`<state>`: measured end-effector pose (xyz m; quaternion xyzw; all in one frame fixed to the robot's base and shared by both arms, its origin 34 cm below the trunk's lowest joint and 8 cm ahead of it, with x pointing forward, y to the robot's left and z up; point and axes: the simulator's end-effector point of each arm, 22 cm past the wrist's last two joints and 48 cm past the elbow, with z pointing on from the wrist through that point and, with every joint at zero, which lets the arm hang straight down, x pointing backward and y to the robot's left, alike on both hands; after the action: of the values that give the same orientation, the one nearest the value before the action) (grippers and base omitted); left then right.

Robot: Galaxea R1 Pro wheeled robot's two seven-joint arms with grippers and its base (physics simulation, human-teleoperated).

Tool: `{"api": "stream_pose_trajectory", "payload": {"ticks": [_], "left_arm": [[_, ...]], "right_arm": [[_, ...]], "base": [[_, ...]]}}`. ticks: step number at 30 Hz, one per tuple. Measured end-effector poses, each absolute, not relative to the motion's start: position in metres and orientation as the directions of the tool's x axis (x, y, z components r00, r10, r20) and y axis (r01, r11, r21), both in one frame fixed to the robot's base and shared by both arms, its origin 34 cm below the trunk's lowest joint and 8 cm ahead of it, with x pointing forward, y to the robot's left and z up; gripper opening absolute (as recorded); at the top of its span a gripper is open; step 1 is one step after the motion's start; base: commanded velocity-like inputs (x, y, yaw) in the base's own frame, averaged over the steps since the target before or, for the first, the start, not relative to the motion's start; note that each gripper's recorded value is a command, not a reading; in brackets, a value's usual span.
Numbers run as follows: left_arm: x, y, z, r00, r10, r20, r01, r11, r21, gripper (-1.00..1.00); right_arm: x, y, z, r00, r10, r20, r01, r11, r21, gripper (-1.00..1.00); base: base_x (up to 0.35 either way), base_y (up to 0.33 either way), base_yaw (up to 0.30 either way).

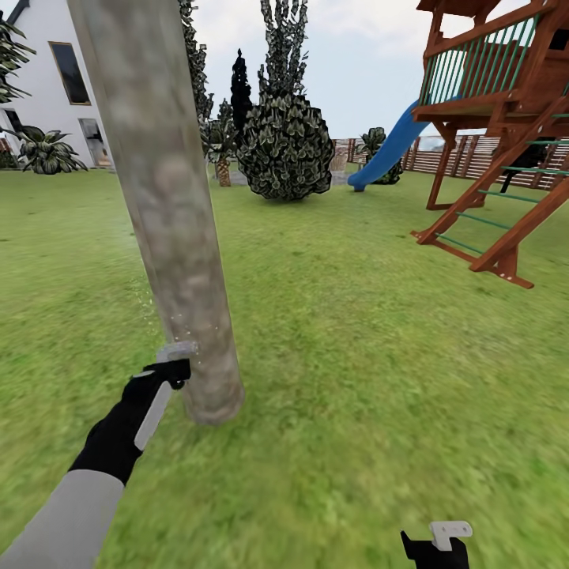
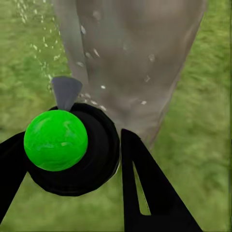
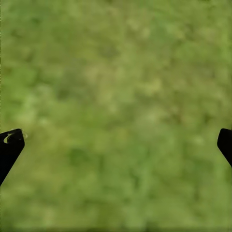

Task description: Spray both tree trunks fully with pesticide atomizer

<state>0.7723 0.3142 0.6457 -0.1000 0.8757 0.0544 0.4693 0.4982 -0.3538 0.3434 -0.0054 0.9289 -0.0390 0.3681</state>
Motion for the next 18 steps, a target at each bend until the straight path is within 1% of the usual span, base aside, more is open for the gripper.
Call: {"api": "stream_pose_trajectory", "payload": {"ticks": [1, 6, 8, 10, 11, 12, 14, 16, 18], "left_arm": [[0.771, 0.308, 0.646, -0.552, -0.124, -0.824, -0.217, 0.976, -0.001, -1.00], [0.776, 0.263, 0.697, -0.523, -0.079, -0.849, -0.131, 0.991, -0.012, -1.00], [0.777, 0.270, 0.709, -0.506, -0.075, -0.859, -0.136, 0.991, -0.006, -1.00], [0.777, 0.292, 0.717, -0.490, -0.106, -0.865, -0.181, 0.983, -0.018, -1.00], [0.771, 0.320, 0.721, -0.502, -0.137, -0.854, -0.228, 0.973, -0.023, -1.00], [0.768, 0.332, 0.723, -0.507, -0.148, -0.849, -0.246, 0.969, -0.022, -1.00], [0.765, 0.343, 0.727, -0.510, -0.157, -0.846, -0.256, 0.966, -0.025, -1.00], [0.766, 0.334, 0.729, -0.510, -0.159, -0.846, -0.240, 0.970, -0.038, -1.00], [0.769, 0.293, 0.734, -0.514, -0.113, -0.850, -0.164, 0.986, -0.032, -1.00]], "right_arm": [[0.498, -0.354, 0.343, -0.729, -0.039, -0.683, 0.019, 0.997, -0.077, 1.00], [0.498, -0.354, 0.343, -0.729, -0.039, -0.684, 0.019, 0.997, -0.076, 1.00], [0.498, -0.354, 0.343, -0.729, -0.039, -0.683, 0.018, 0.997, -0.076, 1.00], [0.498, -0.354, 0.343, -0.729, -0.039, -0.683, 0.018, 0.997, -0.076, 1.00], [0.498, -0.354, 0.343, -0.729, -0.039, -0.683, 0.018, 0.997, -0.076, 1.00], [0.498, -0.353, 0.343, -0.729, -0.039, -0.683, 0.018, 0.997, -0.076, 1.00], [0.498, -0.354, 0.343, -0.729, -0.039, -0.683, 0.018, 0.997, -0.076, 1.00], [0.498, -0.354, 0.343, -0.729, -0.039, -0.683, 0.019, 0.997, -0.076, 1.00], [0.498, -0.354, 0.343, -0.729, -0.039, -0.683, 0.019, 0.997, -0.076, 1.00]], "base": [[0.000, 0.000, 0.000], [0.000, 0.000, 0.000], [0.000, 0.000, 0.000], [0.000, 0.000, 0.000], [0.000, 0.000, 0.000], [0.000, 0.000, 0.000], [0.000, 0.000, 0.000], [0.000, 0.000, 0.000], [0.000, 0.000, 0.000]]}}
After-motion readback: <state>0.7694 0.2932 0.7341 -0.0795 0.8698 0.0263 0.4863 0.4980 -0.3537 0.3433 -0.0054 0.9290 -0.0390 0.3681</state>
